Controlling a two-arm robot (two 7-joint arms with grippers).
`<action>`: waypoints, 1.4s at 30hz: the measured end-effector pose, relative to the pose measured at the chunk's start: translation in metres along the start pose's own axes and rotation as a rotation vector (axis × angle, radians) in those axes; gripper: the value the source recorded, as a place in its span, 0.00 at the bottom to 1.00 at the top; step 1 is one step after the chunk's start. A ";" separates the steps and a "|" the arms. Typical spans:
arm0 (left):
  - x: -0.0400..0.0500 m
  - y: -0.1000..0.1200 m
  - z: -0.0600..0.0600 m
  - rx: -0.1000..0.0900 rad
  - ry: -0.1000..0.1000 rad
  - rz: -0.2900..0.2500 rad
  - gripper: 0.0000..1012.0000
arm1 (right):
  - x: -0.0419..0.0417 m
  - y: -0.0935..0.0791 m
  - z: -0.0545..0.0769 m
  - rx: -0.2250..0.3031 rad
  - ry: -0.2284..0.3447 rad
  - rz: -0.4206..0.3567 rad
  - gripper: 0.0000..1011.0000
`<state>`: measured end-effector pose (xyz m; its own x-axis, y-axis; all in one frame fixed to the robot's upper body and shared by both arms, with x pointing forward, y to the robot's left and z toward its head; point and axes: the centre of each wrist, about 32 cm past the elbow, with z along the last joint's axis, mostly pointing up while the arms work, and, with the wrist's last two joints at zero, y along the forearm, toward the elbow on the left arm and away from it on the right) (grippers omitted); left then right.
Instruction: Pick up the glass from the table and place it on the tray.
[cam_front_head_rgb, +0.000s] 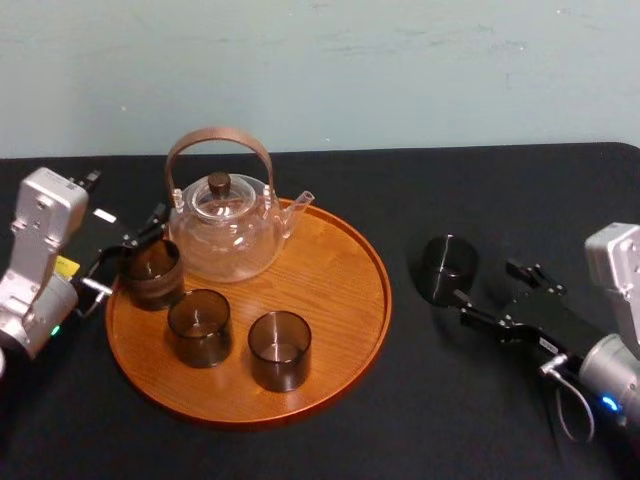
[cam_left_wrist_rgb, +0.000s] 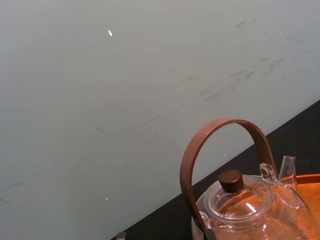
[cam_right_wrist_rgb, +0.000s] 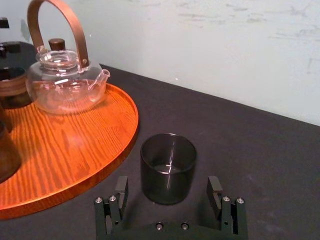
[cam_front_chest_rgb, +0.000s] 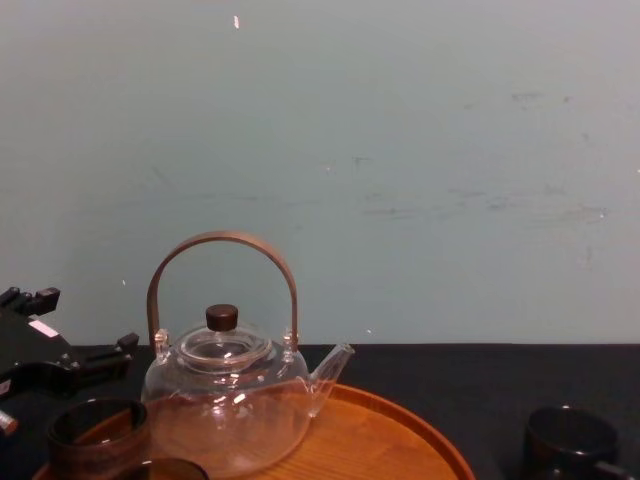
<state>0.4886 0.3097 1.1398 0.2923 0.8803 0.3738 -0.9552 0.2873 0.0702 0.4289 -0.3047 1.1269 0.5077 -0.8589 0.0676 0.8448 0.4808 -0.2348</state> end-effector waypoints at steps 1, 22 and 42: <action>0.0000 0.000 0.000 0.000 0.000 0.000 0.99 | 0.0009 0.002 0.000 -0.004 -0.001 0.001 0.99; 0.0000 0.000 0.000 0.000 0.000 0.000 0.99 | 0.0282 0.037 0.002 -0.059 0.038 0.013 0.99; 0.0000 0.000 0.000 0.000 0.000 0.000 0.99 | 0.0297 0.055 0.009 -0.069 0.022 0.066 0.99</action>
<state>0.4886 0.3096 1.1398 0.2924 0.8803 0.3737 -0.9552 0.2874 0.0703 0.4923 -0.3020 1.1244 0.5578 -0.8295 0.0288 0.7954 0.5243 -0.3042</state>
